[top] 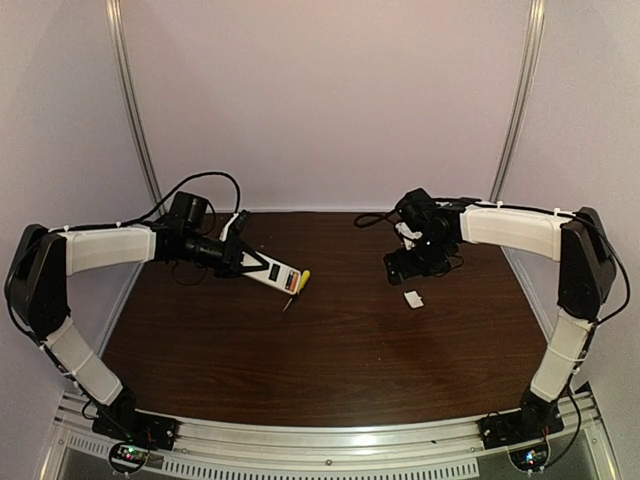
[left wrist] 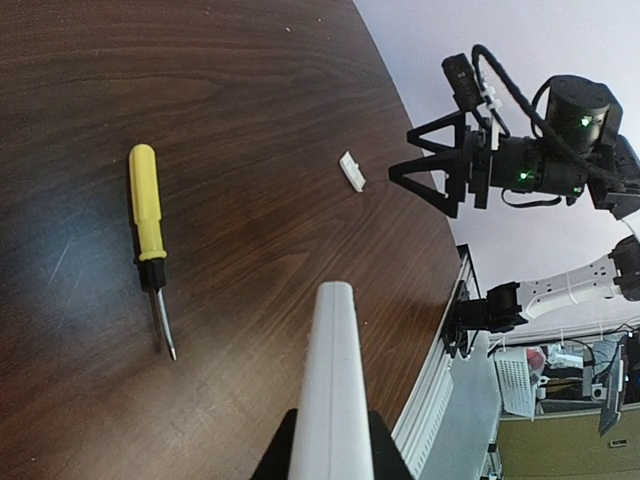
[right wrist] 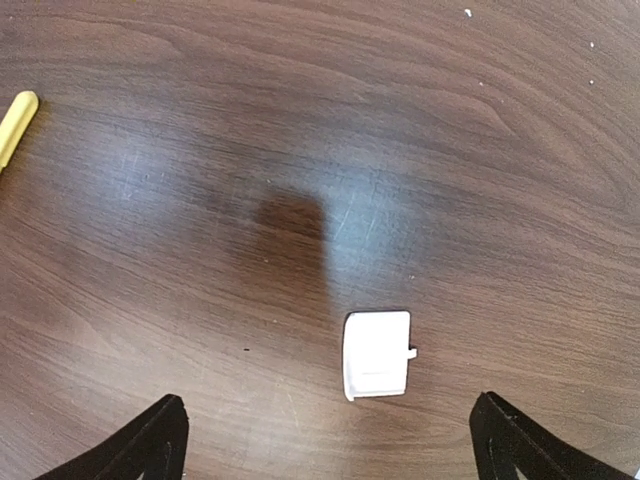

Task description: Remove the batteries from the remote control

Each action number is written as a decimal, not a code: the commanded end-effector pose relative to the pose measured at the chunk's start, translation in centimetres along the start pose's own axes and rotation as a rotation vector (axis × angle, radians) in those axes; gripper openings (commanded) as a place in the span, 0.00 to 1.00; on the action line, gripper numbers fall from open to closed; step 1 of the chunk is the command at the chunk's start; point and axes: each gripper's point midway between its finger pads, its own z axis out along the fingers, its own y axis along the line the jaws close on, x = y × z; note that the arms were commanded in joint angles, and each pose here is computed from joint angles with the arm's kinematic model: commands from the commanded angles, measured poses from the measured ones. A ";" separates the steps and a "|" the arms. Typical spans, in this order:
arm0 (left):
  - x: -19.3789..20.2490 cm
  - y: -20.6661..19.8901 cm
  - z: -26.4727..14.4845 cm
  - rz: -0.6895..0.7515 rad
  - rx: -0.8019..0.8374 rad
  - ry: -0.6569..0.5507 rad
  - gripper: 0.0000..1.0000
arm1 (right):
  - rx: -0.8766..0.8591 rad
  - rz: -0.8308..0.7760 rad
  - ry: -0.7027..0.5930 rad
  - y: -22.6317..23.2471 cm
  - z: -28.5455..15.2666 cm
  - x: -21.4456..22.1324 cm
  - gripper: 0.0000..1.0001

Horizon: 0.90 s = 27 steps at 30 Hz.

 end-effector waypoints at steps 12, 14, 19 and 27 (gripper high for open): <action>0.2 -2.5 5.7 -0.002 0.004 -0.050 0.00 | 0.002 0.159 -0.223 -2.5 -4.4 -0.9 1.00; 0.4 -2.3 6.8 -0.024 -0.004 -0.054 0.00 | -0.016 0.180 -0.242 -2.4 -4.7 -0.7 1.00; 0.9 -2.1 9.4 -0.099 0.015 -0.075 0.00 | -0.073 0.208 -0.288 -1.9 -5.4 -0.5 1.00; 1.4 -0.9 12.3 -0.194 0.019 -0.084 0.00 | -0.155 0.209 -0.315 -1.0 -5.9 0.3 1.00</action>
